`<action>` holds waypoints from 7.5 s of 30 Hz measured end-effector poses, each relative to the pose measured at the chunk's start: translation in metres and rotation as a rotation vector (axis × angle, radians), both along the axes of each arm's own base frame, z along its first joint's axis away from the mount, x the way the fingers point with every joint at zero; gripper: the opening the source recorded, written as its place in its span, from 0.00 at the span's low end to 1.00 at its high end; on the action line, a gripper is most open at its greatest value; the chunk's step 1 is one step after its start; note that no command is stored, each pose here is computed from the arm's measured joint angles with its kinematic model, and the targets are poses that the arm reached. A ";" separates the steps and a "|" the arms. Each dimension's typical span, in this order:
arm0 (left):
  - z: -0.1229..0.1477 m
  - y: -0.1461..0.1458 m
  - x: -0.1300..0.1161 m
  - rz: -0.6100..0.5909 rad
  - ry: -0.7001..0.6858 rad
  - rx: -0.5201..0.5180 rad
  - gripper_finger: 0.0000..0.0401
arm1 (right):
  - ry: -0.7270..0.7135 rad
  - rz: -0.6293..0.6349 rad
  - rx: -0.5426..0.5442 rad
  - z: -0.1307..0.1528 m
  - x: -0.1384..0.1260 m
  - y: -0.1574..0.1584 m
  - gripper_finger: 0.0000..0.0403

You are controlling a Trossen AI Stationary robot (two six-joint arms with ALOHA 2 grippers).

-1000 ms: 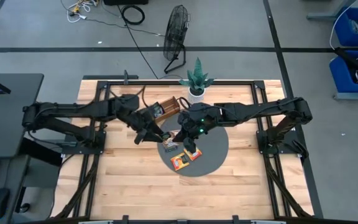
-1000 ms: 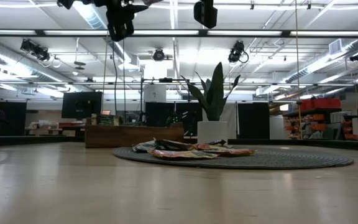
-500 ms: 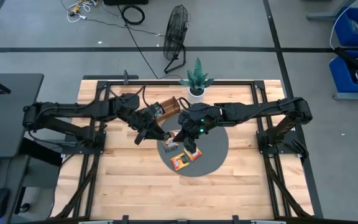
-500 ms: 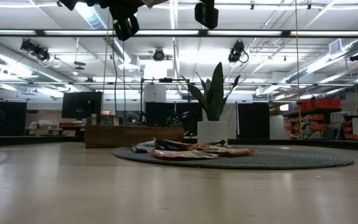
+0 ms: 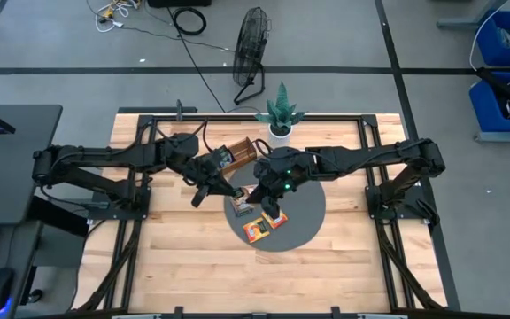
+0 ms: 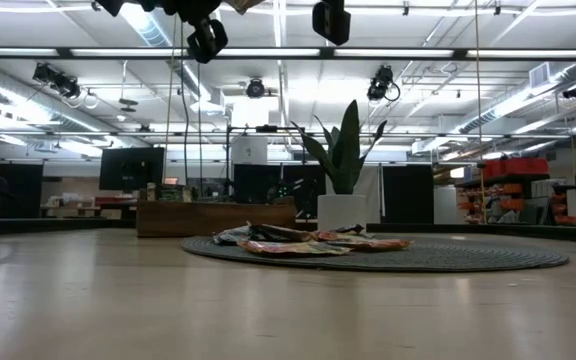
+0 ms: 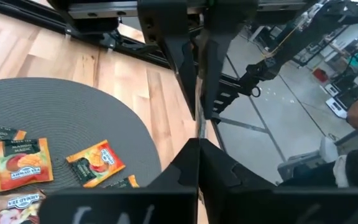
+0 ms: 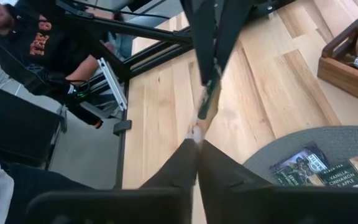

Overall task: Pick & Place Tea
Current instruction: Put the brown tea bag into the left section of the wooden organizer

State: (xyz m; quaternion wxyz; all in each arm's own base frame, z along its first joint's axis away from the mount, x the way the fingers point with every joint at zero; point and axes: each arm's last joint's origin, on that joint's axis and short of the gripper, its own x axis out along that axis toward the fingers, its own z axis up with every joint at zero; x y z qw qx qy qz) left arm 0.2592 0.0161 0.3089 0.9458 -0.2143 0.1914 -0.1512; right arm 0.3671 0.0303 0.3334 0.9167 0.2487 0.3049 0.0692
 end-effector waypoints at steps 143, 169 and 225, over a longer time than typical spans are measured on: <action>0.036 -0.018 -0.051 0.444 0.272 0.173 0.35 | 0.469 0.144 -0.590 -0.154 0.048 -0.045 0.69; 0.036 -0.018 -0.051 0.457 0.274 0.156 0.35 | 0.484 0.226 -0.607 -0.186 0.054 -0.071 0.66; 0.050 -0.007 -0.046 0.864 0.107 0.014 0.35 | 0.186 -0.475 -0.603 -0.071 0.021 -0.039 0.00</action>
